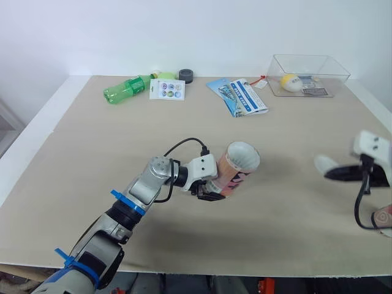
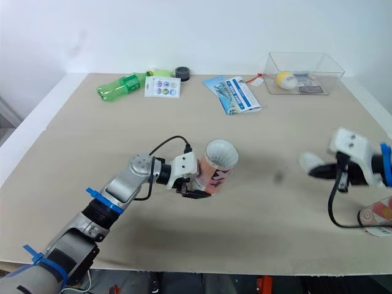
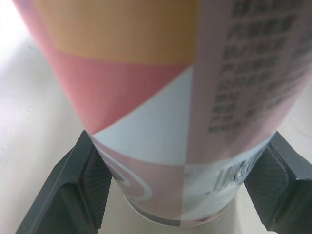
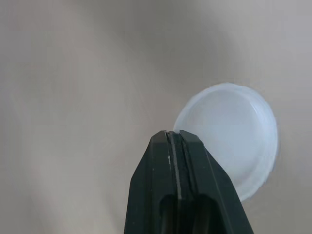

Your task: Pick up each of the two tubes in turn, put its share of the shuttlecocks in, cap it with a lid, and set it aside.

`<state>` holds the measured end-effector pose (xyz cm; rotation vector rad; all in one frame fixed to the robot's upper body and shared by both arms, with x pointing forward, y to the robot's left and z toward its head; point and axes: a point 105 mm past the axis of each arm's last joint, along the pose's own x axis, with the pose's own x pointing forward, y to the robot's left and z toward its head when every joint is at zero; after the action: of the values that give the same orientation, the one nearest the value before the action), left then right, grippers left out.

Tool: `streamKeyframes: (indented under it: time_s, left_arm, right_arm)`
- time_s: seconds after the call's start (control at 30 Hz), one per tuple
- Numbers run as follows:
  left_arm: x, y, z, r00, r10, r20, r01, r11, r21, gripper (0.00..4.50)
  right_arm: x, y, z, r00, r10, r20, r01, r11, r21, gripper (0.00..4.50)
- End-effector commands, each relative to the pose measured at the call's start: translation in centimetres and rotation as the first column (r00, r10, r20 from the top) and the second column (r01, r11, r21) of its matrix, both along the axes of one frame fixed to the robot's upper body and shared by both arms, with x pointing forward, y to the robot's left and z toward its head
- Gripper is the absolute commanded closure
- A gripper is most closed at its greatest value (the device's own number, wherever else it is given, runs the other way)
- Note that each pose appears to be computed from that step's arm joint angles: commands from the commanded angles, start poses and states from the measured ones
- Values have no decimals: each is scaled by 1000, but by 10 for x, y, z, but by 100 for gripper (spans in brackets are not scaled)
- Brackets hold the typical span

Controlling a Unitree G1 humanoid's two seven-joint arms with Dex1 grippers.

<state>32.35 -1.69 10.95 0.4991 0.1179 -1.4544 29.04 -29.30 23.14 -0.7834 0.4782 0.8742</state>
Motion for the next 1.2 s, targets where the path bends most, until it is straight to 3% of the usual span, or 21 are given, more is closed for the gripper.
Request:
streamKeyframes:
  time_s: [0.03,0.2,0.4,0.83,0.93,1.2]
  left_arm:
    - [5,-2,14,999,1,34,1,998,-55,107]
    - [7,-2,12,1000,-21,13,22,999,-34,107]
    - [7,-5,13,999,-48,-11,47,999,-25,107]
    - [6,-6,12,999,-24,-22,23,998,-55,107]
    - [7,-8,16,999,1,-35,-5,993,-118,107]
    - [3,-8,6,998,12,-56,-19,993,-118,107]
  right_arm:
    - [-7,33,38,985,155,75,-153,988,-32,443]
    - [-22,93,79,903,417,102,-418,908,-19,443]
    - [-36,137,84,769,636,63,-635,771,-38,443]
    - [-19,163,58,667,744,-46,-745,663,-77,443]
    - [-14,162,51,666,741,-82,-745,659,-102,443]
    - [-9,164,57,659,746,-91,-750,644,-152,443]
